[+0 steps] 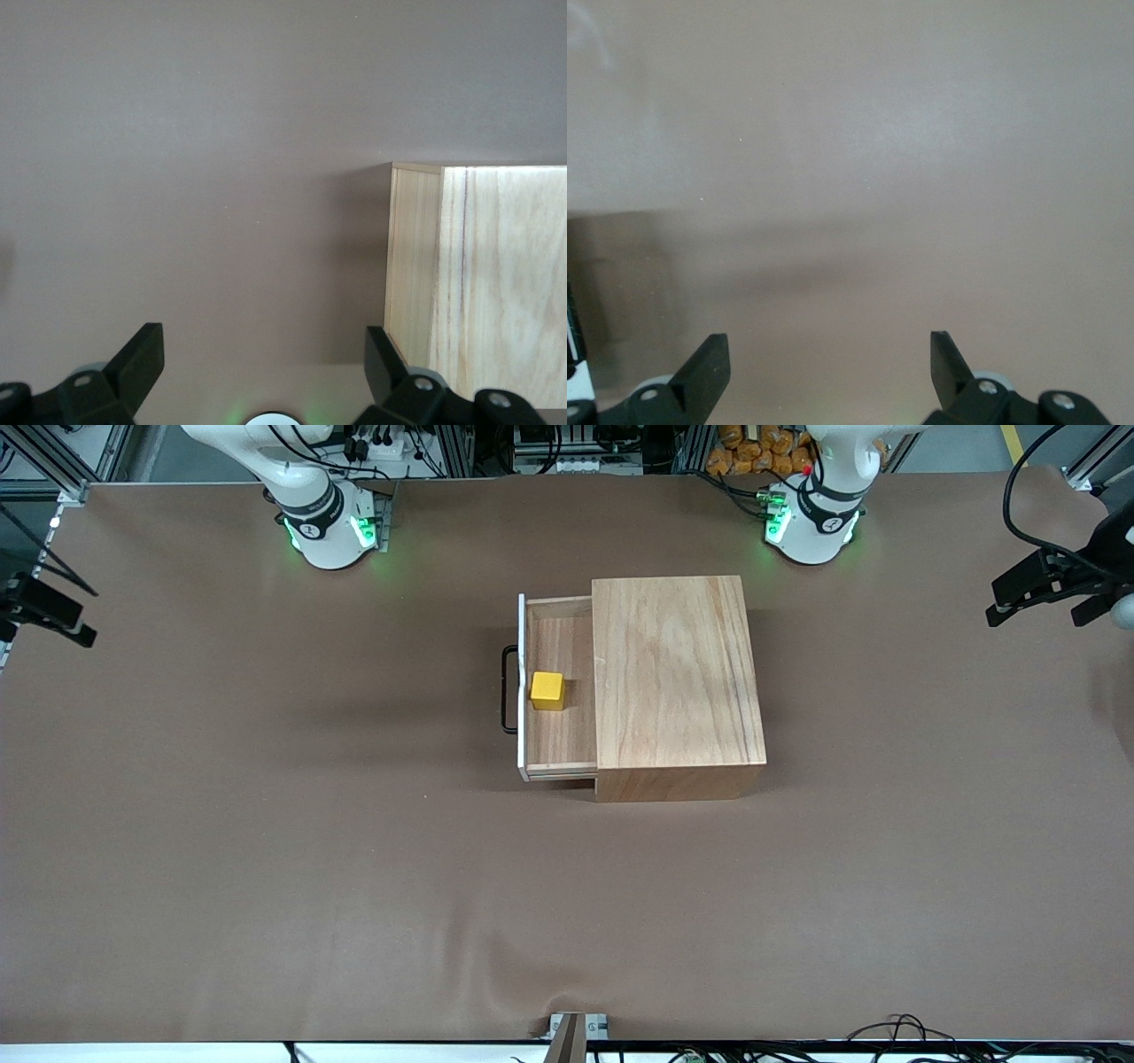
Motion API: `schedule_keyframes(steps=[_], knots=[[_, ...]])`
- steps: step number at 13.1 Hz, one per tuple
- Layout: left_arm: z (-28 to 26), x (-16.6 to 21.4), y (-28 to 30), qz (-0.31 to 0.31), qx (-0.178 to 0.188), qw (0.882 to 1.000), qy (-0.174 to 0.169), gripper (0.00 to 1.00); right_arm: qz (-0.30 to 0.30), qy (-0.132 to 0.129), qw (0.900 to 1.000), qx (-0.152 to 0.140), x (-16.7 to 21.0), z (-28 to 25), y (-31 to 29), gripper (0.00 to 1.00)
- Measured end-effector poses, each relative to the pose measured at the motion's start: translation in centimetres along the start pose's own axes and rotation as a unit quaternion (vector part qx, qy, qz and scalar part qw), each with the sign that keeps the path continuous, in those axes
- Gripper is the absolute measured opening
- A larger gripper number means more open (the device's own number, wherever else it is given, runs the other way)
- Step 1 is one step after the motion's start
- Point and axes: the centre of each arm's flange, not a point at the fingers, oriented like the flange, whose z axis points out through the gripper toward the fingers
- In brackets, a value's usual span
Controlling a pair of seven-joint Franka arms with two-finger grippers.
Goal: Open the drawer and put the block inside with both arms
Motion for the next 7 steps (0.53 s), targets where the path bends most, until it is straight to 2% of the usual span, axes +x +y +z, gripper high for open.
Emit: schedule_keyframes(steps=[4, 7], knots=[[-0.03, -0.03, -0.01, 0.000, 0.000, 1.000, 0.000, 1.00, -0.005, -0.001, 1.000, -0.020, -0.14, -0.08, -0.32, 1.00], [-0.29, -0.05, 0.00, 0.000, 0.000, 1.000, 0.003, 1.00, -0.006, -0.002, 1.000, -0.023, -0.16, 0.00, -0.36, 1.00]])
